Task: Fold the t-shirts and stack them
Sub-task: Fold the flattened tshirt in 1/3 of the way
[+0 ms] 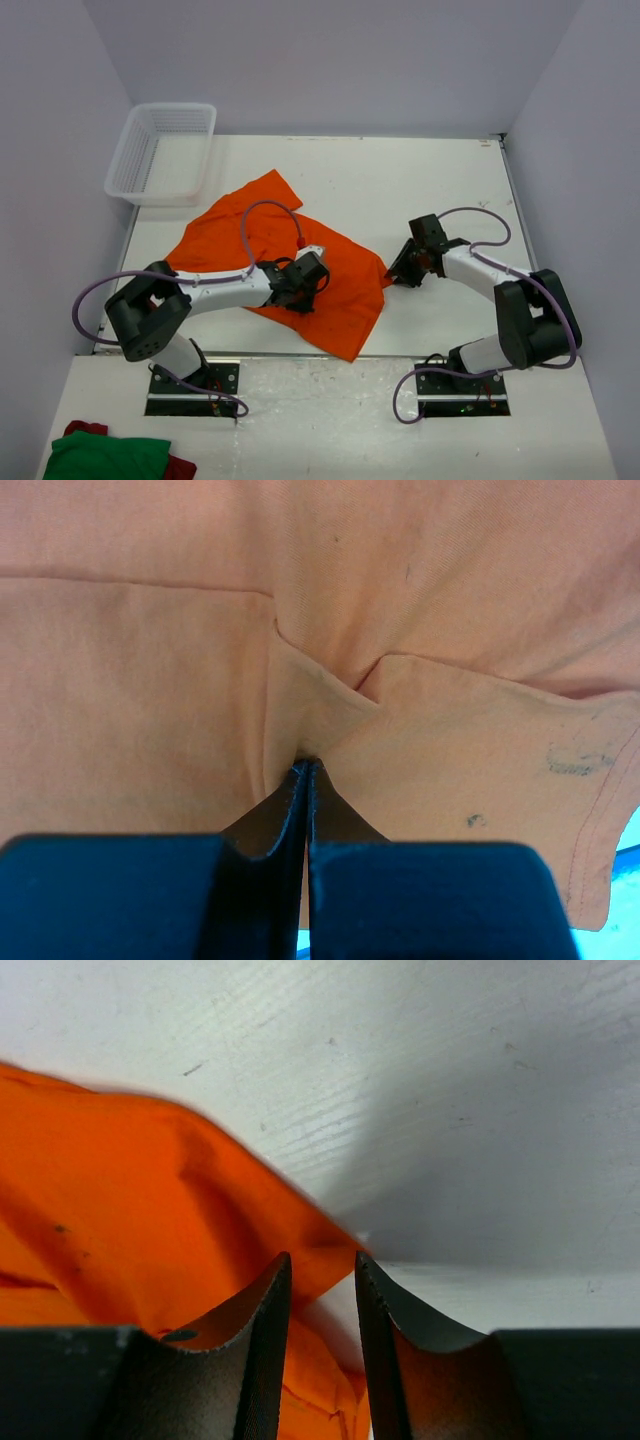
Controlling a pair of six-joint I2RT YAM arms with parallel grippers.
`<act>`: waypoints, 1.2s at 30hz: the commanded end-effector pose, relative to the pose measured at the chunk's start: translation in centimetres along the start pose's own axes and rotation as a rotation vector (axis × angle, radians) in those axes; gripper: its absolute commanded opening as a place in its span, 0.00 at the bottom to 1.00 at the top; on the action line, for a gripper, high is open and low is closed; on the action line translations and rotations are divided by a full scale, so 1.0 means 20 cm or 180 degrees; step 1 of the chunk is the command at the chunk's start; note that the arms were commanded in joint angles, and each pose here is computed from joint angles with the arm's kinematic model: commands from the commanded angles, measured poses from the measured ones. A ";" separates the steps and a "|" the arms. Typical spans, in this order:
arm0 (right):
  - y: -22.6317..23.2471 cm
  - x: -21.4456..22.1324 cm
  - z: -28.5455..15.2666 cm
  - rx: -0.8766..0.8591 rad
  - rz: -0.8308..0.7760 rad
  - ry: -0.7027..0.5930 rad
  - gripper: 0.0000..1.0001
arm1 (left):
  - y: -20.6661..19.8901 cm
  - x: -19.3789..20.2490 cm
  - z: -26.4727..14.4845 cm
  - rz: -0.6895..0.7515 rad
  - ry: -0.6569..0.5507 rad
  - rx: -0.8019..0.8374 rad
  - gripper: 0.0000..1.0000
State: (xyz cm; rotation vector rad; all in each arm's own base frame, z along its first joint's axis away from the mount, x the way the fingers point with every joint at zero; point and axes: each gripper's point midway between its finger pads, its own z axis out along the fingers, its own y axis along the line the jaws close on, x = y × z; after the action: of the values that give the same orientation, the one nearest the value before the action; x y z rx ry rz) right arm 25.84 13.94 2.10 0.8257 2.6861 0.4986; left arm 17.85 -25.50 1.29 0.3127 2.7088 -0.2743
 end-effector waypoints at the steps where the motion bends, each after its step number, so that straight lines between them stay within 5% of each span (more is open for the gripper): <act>1: -0.05 0.00 0.02 0.0147 0.0132 -0.0119 0.34 | 0.15 0.08 0.00 0.0028 0.0122 -0.0320 0.00; 22: -0.07 0.08 0.14 0.0501 0.0123 0.0029 0.32 | 0.15 0.08 -0.03 0.0049 0.0113 -0.0237 0.00; 25: -0.06 0.07 0.14 0.0496 0.0146 0.0008 0.27 | 0.16 0.08 -0.03 0.0046 0.0099 -0.0225 0.00; 30: -0.04 0.05 0.13 0.0473 0.0137 -0.0068 0.00 | 0.15 0.09 -0.02 0.0051 0.0128 -0.0205 0.00; 36: -0.02 0.02 0.10 0.0479 0.0064 -0.0199 0.00 | 0.15 0.10 -0.01 0.0051 0.0137 -0.0194 0.00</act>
State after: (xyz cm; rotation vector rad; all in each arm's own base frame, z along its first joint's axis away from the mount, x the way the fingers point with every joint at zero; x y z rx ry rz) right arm 26.83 16.24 1.02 0.8863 2.6836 0.4416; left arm 17.57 -24.04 1.25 0.2994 2.7116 -0.2623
